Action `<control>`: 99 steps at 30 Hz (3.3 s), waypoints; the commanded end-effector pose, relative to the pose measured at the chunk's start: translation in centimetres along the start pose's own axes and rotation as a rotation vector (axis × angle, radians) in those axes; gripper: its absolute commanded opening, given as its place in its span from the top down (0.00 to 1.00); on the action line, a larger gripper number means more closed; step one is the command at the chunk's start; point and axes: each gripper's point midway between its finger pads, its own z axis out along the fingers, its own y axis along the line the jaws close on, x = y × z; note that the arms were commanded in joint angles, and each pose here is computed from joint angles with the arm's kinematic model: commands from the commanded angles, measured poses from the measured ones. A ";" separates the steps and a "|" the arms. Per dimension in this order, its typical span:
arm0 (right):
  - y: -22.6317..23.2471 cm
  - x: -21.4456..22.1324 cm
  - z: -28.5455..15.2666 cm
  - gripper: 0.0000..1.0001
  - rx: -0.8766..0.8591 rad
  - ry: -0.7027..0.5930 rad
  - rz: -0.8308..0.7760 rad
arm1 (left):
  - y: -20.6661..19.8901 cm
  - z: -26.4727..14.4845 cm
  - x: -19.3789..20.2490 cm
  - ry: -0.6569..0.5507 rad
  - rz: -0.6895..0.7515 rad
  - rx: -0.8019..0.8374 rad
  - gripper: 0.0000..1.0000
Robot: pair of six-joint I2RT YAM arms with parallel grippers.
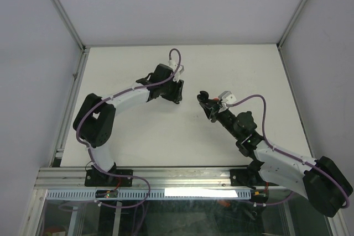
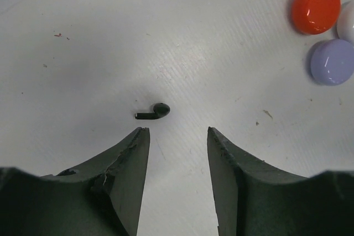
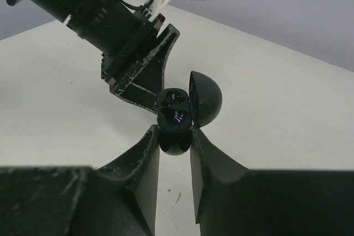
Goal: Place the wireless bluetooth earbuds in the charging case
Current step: Pick up the earbud from the center of the board, then place the earbud in the charging case.
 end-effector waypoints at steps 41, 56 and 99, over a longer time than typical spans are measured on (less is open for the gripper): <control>0.4 -3.4 0.6 1.00 -0.030 -0.084 0.009 | 1.2 4.8 2.0 0.138 0.123 -0.246 0.88; 2.4 -5.2 0.9 1.00 -0.140 -0.145 0.030 | -1.6 -7.1 -6.1 -0.277 -0.045 -0.100 0.90; 6.5 -10.7 2.7 1.00 -0.378 -0.360 0.060 | -14.5 -23.5 -9.0 -0.689 -0.339 0.755 0.88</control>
